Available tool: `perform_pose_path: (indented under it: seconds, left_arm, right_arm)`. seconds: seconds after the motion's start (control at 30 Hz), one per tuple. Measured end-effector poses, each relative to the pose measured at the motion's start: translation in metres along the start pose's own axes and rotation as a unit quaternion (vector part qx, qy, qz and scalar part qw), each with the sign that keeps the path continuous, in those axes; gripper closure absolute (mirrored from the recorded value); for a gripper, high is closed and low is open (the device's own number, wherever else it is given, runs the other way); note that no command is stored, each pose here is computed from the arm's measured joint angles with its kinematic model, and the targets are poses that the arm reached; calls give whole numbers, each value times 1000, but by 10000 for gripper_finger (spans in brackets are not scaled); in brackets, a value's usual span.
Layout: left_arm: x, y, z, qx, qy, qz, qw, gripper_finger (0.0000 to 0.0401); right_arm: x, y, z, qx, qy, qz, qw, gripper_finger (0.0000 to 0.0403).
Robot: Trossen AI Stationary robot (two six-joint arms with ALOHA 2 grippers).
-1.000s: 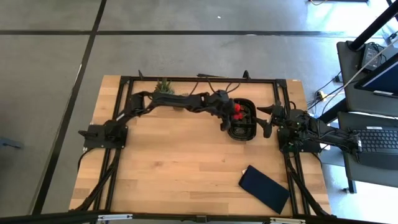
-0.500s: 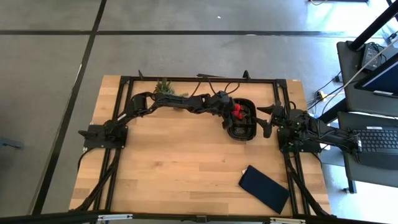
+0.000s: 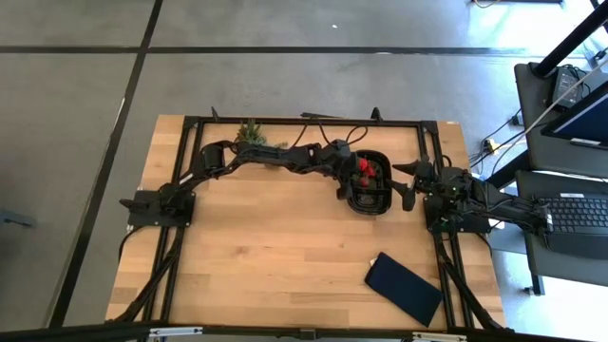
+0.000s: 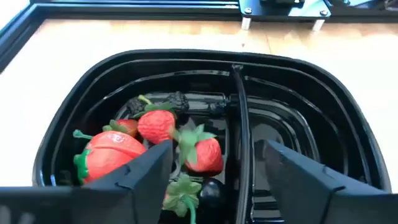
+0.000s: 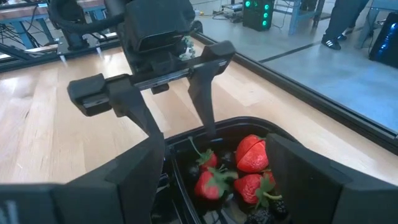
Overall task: Pick and placing Produce into tupperware
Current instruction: Put the brown kiwi into the black bin
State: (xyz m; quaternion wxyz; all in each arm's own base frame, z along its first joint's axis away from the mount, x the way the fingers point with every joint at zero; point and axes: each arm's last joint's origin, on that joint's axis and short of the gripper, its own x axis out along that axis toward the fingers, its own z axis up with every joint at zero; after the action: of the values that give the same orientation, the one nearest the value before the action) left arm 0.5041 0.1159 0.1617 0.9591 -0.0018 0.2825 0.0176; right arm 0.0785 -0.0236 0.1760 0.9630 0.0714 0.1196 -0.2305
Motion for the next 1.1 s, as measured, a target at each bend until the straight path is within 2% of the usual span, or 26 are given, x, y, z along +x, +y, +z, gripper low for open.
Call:
perform_pose_path:
  seconds: [0.3, 0.4, 0.5, 0.73, 0.8, 0.87, 1.0, 1.1]
  left_arm:
    - [-10, 2, 23, 21, 39, 6, 999, 63]
    - [-17, 4, 38, 20, 48, 10, 999, 47]
    - [-30, 9, 49, 21, 91, 19, 995, 41]
    - [-90, 32, 82, 45, 183, 20, 982, 44]
    - [-115, 36, 85, 45, 235, 9, 971, 46]
    - [-134, 39, 91, 55, 253, 4, 966, 47]
    - [-165, 45, 87, 62, 306, -20, 950, 47]
    - [-184, 49, 79, 41, 340, -71, 937, 47]
  right_arm:
    - [0, 0, 0, 2, 0, 0, 1000, 121]
    - [0, 0, 0, 2, 0, 0, 1000, 121]
    - [0, 0, 0, 2, 0, 0, 1000, 121]
    - [0, 0, -1, 0, 3, 0, 1000, 121]
    - [0, 0, -1, -1, 4, -1, 1000, 121]
    - [0, 0, -1, -1, 7, -1, 1000, 121]
    - [0, 0, -2, 1, 10, 2, 1000, 121]
    - [0, 0, -2, 1, 10, 6, 1000, 121]
